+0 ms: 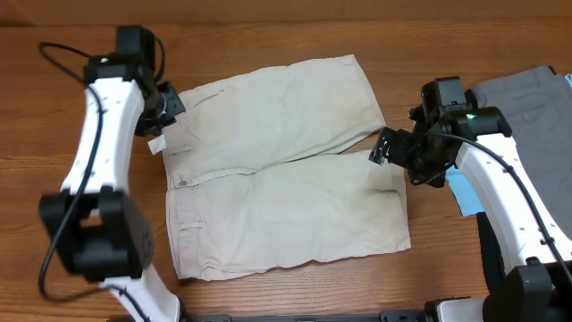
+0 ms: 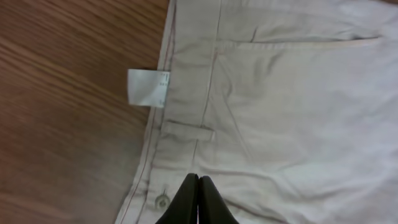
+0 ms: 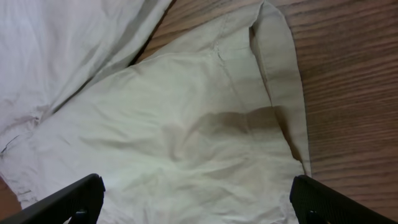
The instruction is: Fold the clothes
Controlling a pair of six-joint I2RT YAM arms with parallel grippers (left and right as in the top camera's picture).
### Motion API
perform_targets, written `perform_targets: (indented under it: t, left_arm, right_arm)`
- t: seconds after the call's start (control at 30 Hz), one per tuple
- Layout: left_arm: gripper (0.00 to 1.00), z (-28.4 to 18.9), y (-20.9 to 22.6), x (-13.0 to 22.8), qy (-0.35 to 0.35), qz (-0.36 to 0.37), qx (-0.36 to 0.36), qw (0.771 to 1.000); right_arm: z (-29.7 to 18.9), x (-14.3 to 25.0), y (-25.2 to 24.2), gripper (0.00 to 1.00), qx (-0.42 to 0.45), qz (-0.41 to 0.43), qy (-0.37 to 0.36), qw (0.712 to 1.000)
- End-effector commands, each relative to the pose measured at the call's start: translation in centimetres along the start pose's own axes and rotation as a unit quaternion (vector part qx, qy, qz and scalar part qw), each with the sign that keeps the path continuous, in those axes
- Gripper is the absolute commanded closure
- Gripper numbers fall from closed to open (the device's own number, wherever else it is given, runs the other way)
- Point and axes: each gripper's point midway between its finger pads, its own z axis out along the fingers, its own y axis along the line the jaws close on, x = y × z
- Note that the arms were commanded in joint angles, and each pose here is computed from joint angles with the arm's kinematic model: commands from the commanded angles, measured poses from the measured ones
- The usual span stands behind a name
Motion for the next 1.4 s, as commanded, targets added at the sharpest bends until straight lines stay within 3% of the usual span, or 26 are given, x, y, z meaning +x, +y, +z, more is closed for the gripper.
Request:
perform_targets:
  t: [0.0,0.37,0.57,0.77,0.97,1.1,1.2,1.37]
  left_arm:
    - [0.96,5.0,-0.2,0.2,0.038,0.01,-0.027,0.999]
    - [0.96,14.6,1.2,2.3,0.108,0.016,-0.084,0.99]
    - [0.96,17.6,1.6,0.0,0.054,0.018,-0.107,0.993]
    - [0.95,21.2,-1.1,-3.9,-0.032,0.045,-0.058,0.997]
    - [0.87,15.8,-2.5,-7.4,-0.07,0.078,-0.043,0.994]
    - [0.77,7.3,-2.9,-9.0,-0.095,0.074,-0.032,0.992]
    - [0.73,2.4,-0.7,-7.0,-0.066,0.072,-0.051,0.994]
    - [0.63,-0.9,3.6,-2.8,0.019,0.057,-0.076,0.995]
  right_arm:
    - [-0.7,-0.6,0.3,0.0,-0.006,-0.005,-0.014,1.0]
    - [-0.7,-0.6,0.3,0.0,-0.006,-0.006,-0.014,1.0]
    - [-0.7,-0.6,0.3,0.0,-0.006,-0.005,-0.014,1.0]
    - [-0.7,-0.6,0.3,0.0,-0.006,-0.006,-0.014,1.0]
    - [-0.7,-0.6,0.3,0.0,-0.006,-0.006,-0.014,1.0]
    - [-0.7,-0.6,0.3,0.0,-0.006,-0.006,-0.014,1.0]
    - [-0.7,-0.6,0.3,0.0,-0.006,-0.006,-0.014,1.0]
    - [-0.7,-0.6,0.3,0.0,-0.006,-0.005,-0.014,1.0]
